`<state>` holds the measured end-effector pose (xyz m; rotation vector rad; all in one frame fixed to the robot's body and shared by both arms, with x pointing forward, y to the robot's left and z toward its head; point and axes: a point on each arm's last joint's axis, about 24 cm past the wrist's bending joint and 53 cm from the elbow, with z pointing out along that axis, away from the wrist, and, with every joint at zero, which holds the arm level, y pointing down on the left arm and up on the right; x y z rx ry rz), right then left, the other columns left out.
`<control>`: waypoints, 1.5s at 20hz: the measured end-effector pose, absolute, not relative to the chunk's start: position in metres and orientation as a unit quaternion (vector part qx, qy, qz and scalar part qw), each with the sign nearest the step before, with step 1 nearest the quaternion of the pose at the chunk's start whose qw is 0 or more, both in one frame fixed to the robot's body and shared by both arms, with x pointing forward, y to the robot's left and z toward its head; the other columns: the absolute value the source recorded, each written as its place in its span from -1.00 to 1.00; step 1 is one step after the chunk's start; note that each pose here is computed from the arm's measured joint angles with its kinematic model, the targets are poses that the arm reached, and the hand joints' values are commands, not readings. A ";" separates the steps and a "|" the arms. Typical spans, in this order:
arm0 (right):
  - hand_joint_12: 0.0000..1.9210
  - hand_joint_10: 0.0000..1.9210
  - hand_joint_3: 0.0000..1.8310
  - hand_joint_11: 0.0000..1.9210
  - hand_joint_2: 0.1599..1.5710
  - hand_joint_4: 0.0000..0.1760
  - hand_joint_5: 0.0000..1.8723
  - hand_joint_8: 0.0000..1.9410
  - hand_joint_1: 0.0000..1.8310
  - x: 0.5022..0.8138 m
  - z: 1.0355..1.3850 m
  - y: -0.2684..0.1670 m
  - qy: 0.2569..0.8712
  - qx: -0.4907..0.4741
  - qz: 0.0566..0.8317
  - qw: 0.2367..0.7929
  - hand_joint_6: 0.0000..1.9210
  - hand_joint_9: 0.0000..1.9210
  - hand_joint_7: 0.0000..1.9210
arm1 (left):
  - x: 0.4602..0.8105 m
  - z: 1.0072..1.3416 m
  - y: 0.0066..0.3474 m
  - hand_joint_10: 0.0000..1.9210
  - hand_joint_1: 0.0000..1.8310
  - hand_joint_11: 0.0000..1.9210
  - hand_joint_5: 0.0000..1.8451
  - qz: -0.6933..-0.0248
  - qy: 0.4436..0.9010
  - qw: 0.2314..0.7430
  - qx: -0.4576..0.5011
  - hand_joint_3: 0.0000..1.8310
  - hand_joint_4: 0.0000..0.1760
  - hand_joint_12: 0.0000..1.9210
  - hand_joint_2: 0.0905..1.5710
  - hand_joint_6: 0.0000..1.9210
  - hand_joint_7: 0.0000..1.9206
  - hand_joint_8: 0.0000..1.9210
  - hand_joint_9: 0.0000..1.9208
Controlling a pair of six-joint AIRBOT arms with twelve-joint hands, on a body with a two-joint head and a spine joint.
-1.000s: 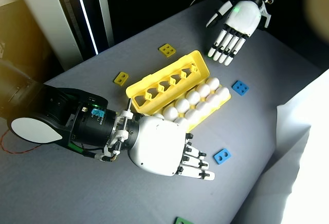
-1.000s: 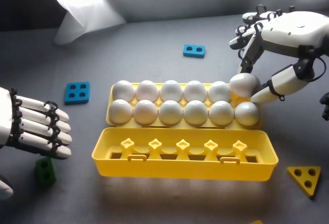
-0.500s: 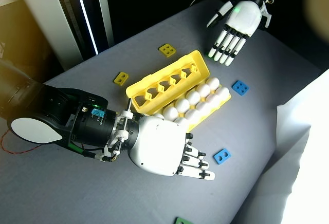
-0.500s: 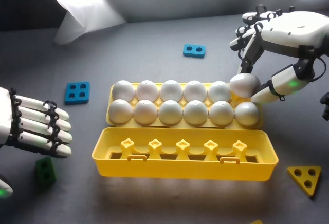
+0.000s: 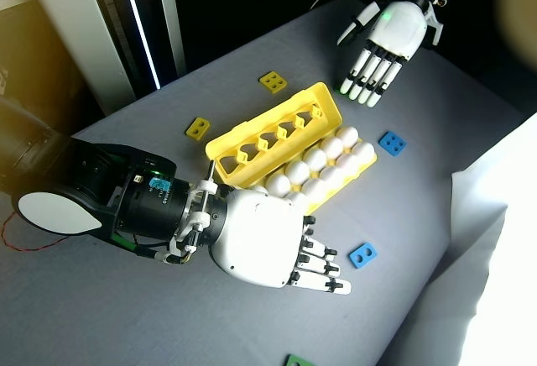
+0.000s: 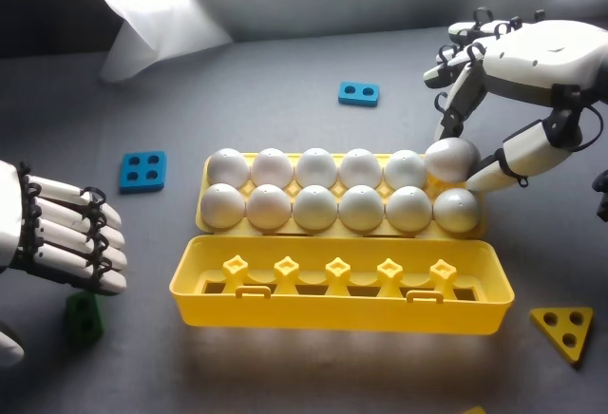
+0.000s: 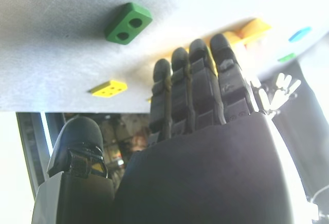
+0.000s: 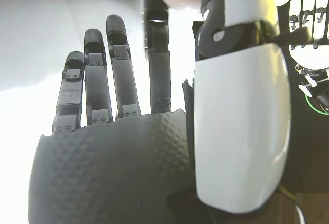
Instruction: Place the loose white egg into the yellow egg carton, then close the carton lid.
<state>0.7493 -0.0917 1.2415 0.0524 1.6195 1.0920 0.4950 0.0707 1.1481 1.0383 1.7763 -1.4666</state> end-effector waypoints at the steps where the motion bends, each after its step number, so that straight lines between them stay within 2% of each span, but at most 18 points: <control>1: -1.00 -1.00 -1.00 -1.00 0.20 1.00 0.29 -1.00 0.19 0.749 1.241 -0.092 0.687 0.022 0.463 0.560 -0.38 -0.72 -0.63 | 0.495 1.148 0.071 -1.00 -1.00 -1.00 -0.72 -0.553 0.670 0.302 0.392 -1.00 -1.00 -0.60 0.62 -1.00 -0.75 -1.00 -0.78; 2: -0.99 -1.00 -1.00 -0.99 0.04 0.16 0.13 -1.00 0.15 0.749 1.241 -0.092 0.687 0.022 0.463 0.560 -0.72 -0.72 -0.63 | 0.495 1.148 0.071 -1.00 -1.00 -1.00 -0.77 -0.553 0.670 0.303 0.392 -1.00 -1.00 -0.66 0.62 -1.00 -0.80 -1.00 -0.82; 3: -0.98 -1.00 -1.00 -1.00 -0.04 -0.14 0.14 -1.00 0.13 0.749 1.241 -0.092 0.687 0.022 0.463 0.560 -0.95 -0.71 -0.64 | 0.495 1.148 0.071 -1.00 -1.00 -1.00 -0.73 -0.553 0.670 0.303 0.392 -1.00 -1.00 -0.59 0.63 -0.99 -0.74 -0.99 -0.78; 5: -0.98 -0.99 -1.00 -0.99 -0.05 -0.29 0.13 -1.00 0.10 0.749 1.241 -0.092 0.687 0.021 0.462 0.560 -0.97 -0.71 -0.66 | 0.495 1.148 0.071 -1.00 -1.00 -1.00 -0.74 -0.553 0.670 0.302 0.392 -1.00 -1.00 -0.61 0.62 -1.00 -0.75 -1.00 -0.79; 9: -1.00 -1.00 -1.00 -1.00 -0.04 0.06 0.06 -1.00 -0.01 0.749 1.241 -0.092 0.687 0.019 0.461 0.561 -1.00 -0.79 -0.70 | 0.495 1.148 0.071 -1.00 -1.00 -1.00 -0.80 -0.553 0.670 0.303 0.392 -1.00 -1.00 -0.75 0.62 -1.00 -0.82 -1.00 -0.85; 13: -1.00 -0.99 -1.00 -1.00 -0.04 -0.26 0.07 -1.00 0.00 0.749 1.241 -0.092 0.687 0.020 0.461 0.561 -1.00 -0.75 -0.70 | 0.495 1.148 0.071 -1.00 -1.00 -1.00 -0.76 -0.553 0.670 0.302 0.392 -1.00 -1.00 -0.67 0.61 -1.00 -0.78 -1.00 -0.82; 14: -1.00 -1.00 -0.99 -1.00 -0.03 -0.07 0.05 -1.00 -0.02 0.749 1.241 -0.092 0.687 0.020 0.461 0.561 -1.00 -0.77 -0.73 | 0.495 1.148 0.071 -1.00 -1.00 -1.00 -0.76 -0.553 0.670 0.303 0.392 -1.00 -1.00 -0.66 0.61 -1.00 -0.77 -1.00 -0.80; 17: -1.00 -1.00 -1.00 -1.00 -0.04 -0.11 0.06 -0.99 0.00 0.749 1.242 -0.092 0.687 0.019 0.461 0.561 -0.99 -0.78 -0.71 | 0.495 1.148 0.071 -1.00 -1.00 -1.00 -0.69 -0.553 0.670 0.302 0.392 -1.00 -1.00 -0.49 0.61 -1.00 -0.71 -1.00 -0.74; 18: -1.00 -1.00 -1.00 -1.00 -0.03 0.23 0.06 -0.99 -0.03 0.749 1.242 -0.092 0.687 0.019 0.461 0.561 -1.00 -0.79 -0.71 | 0.495 1.148 0.071 -1.00 -1.00 -1.00 -0.70 -0.553 0.670 0.303 0.392 -1.00 -1.00 -0.53 0.61 -1.00 -0.72 -1.00 -0.75; 20: -1.00 -1.00 -1.00 -1.00 -0.03 -0.06 0.06 -0.99 0.01 0.749 1.242 -0.092 0.687 0.019 0.461 0.562 -0.99 -0.79 -0.70 | 0.495 1.148 0.071 -1.00 -1.00 -1.00 -0.71 -0.553 0.670 0.303 0.392 -1.00 -1.00 -0.58 0.60 -1.00 -0.74 -1.00 -0.77; 21: -1.00 -1.00 -1.00 -1.00 -0.03 -0.06 0.06 -0.99 0.01 0.749 1.242 -0.092 0.687 0.018 0.460 0.562 -0.99 -0.79 -0.70 | 0.495 1.148 0.071 -1.00 -1.00 -1.00 -0.71 -0.553 0.670 0.303 0.392 -1.00 -1.00 -0.58 0.60 -1.00 -0.74 -1.00 -0.77; 22: -1.00 -1.00 -1.00 -1.00 -0.04 -0.29 0.06 -0.99 0.04 0.749 1.242 -0.093 0.686 0.018 0.459 0.564 -1.00 -0.79 -0.70 | 0.495 1.148 0.071 -1.00 -1.00 -1.00 -0.68 -0.553 0.670 0.303 0.392 -1.00 -1.00 -0.47 0.61 -1.00 -0.71 -1.00 -0.73; 23: -1.00 -0.99 -1.00 -1.00 -0.04 -0.02 0.06 -0.99 0.01 0.750 1.244 -0.096 0.685 0.018 0.459 0.566 -1.00 -0.78 -0.69 | 0.495 1.148 0.071 -1.00 -1.00 -1.00 -0.74 -0.553 0.670 0.302 0.392 -1.00 -1.00 -0.58 0.61 -1.00 -0.76 -0.99 -0.78; 24: -1.00 -1.00 -1.00 -1.00 -0.04 0.04 0.06 -1.00 -0.01 0.750 1.245 -0.098 0.684 0.016 0.457 0.568 -1.00 -0.80 -0.70 | 0.495 1.148 0.071 -1.00 -1.00 -1.00 -0.77 -0.554 0.671 0.301 0.391 -1.00 -1.00 -0.66 0.61 -1.00 -0.79 -1.00 -0.81; 26: -1.00 -1.00 -1.00 -1.00 -0.04 -0.02 0.01 -1.00 -0.02 0.749 1.256 -0.100 0.679 -0.006 0.446 0.583 -1.00 -0.79 -0.74 | 0.493 1.147 0.069 -0.99 -1.00 -1.00 -0.73 -0.557 0.675 0.294 0.384 -1.00 -1.00 -0.62 0.62 -0.99 -0.75 -1.00 -0.79; 28: -1.00 -1.00 -1.00 -1.00 -0.03 0.14 0.00 -1.00 -0.04 0.740 1.278 -0.104 0.663 -0.034 0.442 0.603 -1.00 -0.80 -0.76 | 0.485 1.149 0.063 -1.00 -1.00 -1.00 -0.76 -0.570 0.677 0.278 0.374 -1.00 -1.00 -0.61 0.61 -1.00 -0.78 -0.99 -0.80; 29: -1.00 -1.00 -1.00 -0.99 -0.05 -0.09 0.01 -1.00 -0.02 0.735 1.289 -0.104 0.654 -0.042 0.453 0.604 -1.00 -0.79 -0.76 | 0.481 1.149 0.061 -1.00 -1.00 -1.00 -0.75 -0.575 0.676 0.273 0.372 -1.00 -1.00 -0.64 0.61 -1.00 -0.77 -0.99 -0.81; 30: -0.99 -0.99 -1.00 -0.99 -0.05 -0.07 0.01 -0.99 -0.01 0.728 1.293 -0.106 0.653 -0.049 0.463 0.597 -1.00 -0.78 -0.75 | 0.478 1.149 0.060 -1.00 -1.00 -1.00 -0.74 -0.579 0.676 0.266 0.370 -1.00 -1.00 -0.61 0.61 -1.00 -0.76 -0.99 -0.80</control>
